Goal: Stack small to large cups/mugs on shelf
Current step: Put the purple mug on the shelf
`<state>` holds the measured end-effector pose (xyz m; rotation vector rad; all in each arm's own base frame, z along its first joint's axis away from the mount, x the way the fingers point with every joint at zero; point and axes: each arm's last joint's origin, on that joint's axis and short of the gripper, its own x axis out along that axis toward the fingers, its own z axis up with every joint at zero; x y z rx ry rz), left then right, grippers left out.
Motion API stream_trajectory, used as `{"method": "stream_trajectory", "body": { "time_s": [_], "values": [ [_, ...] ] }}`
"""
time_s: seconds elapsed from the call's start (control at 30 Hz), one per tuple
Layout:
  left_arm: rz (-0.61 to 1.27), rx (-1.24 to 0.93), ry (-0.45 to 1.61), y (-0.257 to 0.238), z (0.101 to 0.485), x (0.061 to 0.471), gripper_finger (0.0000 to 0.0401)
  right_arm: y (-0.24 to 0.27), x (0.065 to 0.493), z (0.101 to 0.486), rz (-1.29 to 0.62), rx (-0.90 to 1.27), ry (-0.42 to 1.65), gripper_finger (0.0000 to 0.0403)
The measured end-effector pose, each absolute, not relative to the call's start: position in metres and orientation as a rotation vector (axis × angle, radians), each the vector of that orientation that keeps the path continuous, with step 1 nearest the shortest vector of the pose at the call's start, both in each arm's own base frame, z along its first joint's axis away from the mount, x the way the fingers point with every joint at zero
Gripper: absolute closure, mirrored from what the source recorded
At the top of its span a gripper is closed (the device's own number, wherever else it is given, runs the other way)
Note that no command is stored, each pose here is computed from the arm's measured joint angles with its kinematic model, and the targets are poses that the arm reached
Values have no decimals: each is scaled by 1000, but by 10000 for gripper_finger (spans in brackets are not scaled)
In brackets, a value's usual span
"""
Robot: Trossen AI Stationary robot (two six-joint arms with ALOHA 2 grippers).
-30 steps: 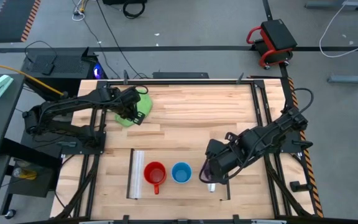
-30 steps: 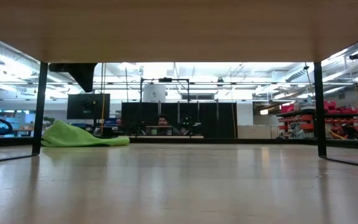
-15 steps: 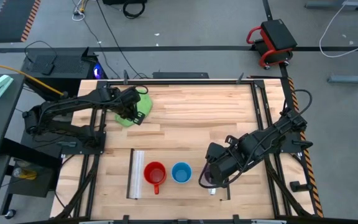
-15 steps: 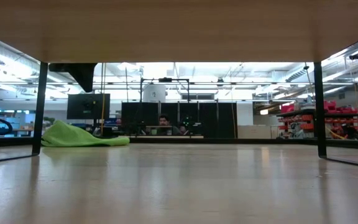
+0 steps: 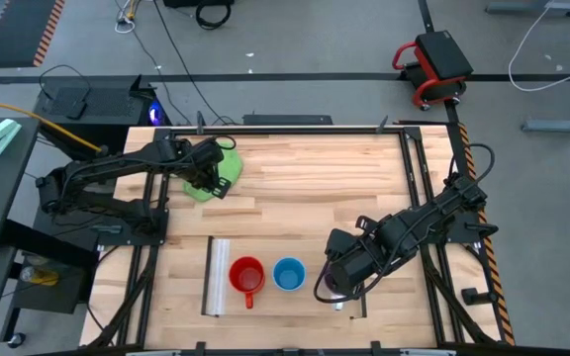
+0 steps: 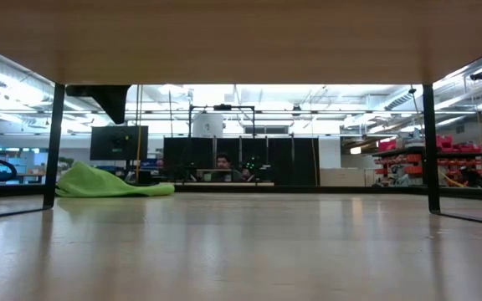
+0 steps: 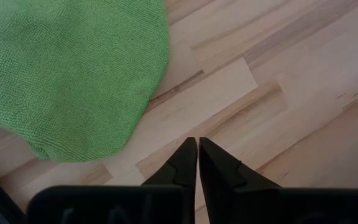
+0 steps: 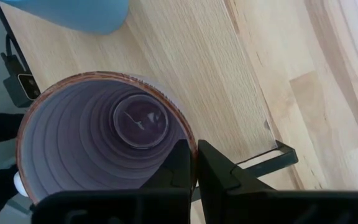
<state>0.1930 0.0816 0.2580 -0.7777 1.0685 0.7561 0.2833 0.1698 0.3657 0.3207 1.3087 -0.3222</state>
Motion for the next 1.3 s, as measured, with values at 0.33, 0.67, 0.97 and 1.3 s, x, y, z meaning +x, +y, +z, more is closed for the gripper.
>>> {"method": "stream_trajectory", "body": {
  "time_s": [0.33,0.67,0.97,1.3],
  "values": [
    [756,-778,1068,82,258,193,373,169,284,365,-322,324,1311,348],
    [756,-778,1068,82,258,193,371,169,284,365,-312,307,1312,342],
    [756,-778,1067,82,258,193,362,165,281,375,-330,284,1245,341],
    [755,-778,1063,82,258,193,352,162,276,391,-308,314,1191,341]
  ]
}}
